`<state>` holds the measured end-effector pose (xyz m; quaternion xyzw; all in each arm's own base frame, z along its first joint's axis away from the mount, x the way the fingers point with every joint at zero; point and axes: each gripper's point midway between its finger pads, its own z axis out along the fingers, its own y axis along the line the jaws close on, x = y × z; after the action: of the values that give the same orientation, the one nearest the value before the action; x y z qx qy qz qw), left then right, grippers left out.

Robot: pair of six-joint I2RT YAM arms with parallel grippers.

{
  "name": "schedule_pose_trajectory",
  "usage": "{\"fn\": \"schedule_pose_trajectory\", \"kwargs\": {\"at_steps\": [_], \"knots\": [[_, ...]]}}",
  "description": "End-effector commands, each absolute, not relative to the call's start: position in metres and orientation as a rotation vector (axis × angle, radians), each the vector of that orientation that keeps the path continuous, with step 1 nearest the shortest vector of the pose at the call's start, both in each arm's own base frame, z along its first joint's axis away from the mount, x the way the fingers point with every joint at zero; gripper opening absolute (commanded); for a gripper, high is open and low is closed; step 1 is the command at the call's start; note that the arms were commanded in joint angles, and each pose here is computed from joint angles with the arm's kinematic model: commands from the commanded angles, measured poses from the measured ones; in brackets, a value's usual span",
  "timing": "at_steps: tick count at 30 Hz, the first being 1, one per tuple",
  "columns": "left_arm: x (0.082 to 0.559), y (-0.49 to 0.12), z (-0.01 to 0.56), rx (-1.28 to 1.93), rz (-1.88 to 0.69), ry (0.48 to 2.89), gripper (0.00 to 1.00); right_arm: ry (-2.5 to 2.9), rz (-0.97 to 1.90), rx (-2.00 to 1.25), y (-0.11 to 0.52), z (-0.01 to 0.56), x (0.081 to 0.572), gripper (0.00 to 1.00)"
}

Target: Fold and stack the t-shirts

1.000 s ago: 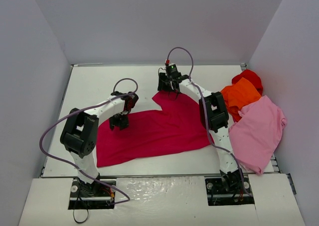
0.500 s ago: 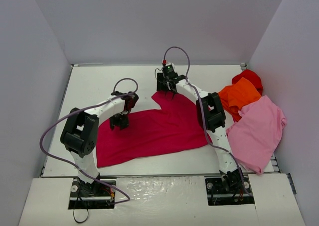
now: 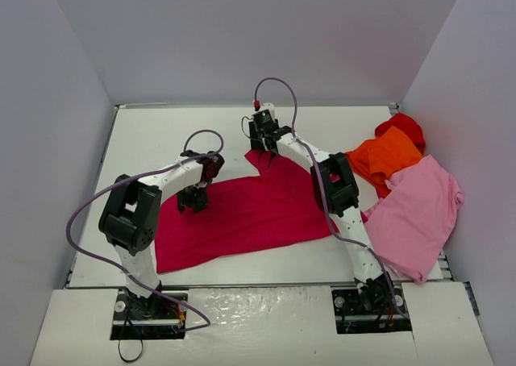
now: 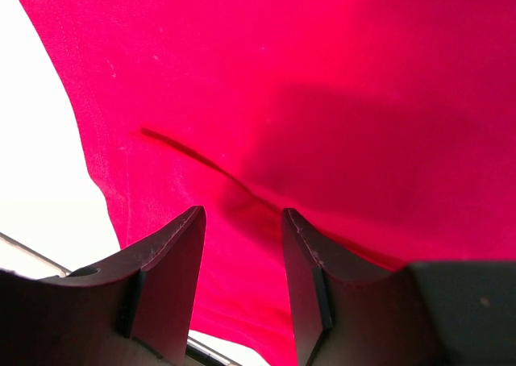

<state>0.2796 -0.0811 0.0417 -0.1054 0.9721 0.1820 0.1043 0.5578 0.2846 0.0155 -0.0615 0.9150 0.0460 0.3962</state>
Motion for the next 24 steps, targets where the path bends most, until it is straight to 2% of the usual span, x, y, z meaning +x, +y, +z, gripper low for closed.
{"fn": "schedule_pose_trajectory", "kwargs": {"at_steps": [1, 7, 10, 13, 19, 23, 24], "knots": [[0.283, -0.076, 0.052, -0.321, 0.545, 2.838, 0.4, 2.499, -0.152, -0.191, 0.235, -0.049, 0.523, 0.47], [0.283, -0.072, 0.052, -0.331, 0.57, 2.826, 0.4, 2.521, -0.234, -0.18, 0.221, -0.06, 0.515, 0.39], [0.287, -0.07, 0.05, -0.333, 0.597, 2.814, 0.39, 2.532, -0.27, -0.183, 0.215, -0.065, 0.509, 0.29], [0.296, -0.068, 0.048, -0.348, 0.616, 2.814, 0.32, 2.541, -0.301, -0.188, 0.209, -0.068, 0.505, 0.22], [0.317, -0.07, 0.057, -0.391, 0.595, 2.792, 0.22, 2.548, -0.353, -0.187, 0.197, -0.07, 0.497, 0.16], [0.331, -0.064, 0.066, -0.432, 0.583, 2.767, 0.07, 2.556, -0.358, -0.177, 0.192, -0.07, 0.495, 0.01], [0.335, -0.061, 0.067, -0.444, 0.581, 2.763, 0.04, 2.557, -0.357, -0.174, 0.192, -0.07, 0.494, 0.0]]}}
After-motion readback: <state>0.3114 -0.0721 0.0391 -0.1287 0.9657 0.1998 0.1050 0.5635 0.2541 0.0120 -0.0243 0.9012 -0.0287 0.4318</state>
